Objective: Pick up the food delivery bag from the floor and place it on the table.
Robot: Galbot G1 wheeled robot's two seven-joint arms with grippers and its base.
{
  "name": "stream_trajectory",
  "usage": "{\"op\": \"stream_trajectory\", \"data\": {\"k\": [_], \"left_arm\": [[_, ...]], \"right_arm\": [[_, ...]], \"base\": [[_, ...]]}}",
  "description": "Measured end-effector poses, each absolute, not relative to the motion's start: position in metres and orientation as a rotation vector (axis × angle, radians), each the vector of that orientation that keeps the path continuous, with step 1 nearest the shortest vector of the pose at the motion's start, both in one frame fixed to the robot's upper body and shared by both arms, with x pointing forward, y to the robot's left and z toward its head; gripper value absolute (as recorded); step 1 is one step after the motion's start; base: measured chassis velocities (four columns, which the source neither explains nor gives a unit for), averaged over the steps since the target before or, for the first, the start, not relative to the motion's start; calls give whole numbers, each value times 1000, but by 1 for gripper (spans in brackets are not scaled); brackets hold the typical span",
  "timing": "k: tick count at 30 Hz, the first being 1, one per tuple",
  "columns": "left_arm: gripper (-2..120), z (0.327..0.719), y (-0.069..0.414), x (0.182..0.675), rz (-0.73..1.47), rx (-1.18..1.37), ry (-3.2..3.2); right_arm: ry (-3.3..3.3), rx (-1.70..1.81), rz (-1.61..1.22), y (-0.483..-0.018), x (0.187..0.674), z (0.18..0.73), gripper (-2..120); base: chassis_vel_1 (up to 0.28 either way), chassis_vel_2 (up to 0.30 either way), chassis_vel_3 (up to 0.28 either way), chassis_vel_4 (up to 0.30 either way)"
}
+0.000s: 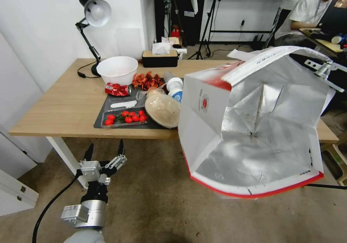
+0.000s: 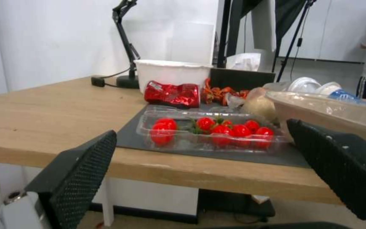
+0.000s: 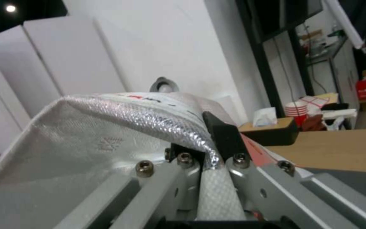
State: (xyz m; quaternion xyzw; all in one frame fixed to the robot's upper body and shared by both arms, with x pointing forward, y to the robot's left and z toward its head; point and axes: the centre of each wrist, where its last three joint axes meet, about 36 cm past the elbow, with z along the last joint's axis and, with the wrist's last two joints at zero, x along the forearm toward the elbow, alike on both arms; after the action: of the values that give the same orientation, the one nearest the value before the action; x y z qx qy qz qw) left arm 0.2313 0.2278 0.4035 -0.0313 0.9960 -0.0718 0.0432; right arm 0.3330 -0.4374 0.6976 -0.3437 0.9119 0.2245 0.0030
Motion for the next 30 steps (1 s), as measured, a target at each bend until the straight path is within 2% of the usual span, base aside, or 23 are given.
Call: {"op": "stream_trajectory", "data": {"k": [18, 30], "left_arm": [[100, 402, 227, 228, -204, -100, 3055], [100, 400, 227, 228, -194, -88, 3054]], "right_arm": [[2973, -651, 923, -426, 342, 715, 0], [3047, -412, 1064, -415, 342, 747, 0]], "base": [[0, 0, 0, 0], [0, 0, 0, 0]]}}
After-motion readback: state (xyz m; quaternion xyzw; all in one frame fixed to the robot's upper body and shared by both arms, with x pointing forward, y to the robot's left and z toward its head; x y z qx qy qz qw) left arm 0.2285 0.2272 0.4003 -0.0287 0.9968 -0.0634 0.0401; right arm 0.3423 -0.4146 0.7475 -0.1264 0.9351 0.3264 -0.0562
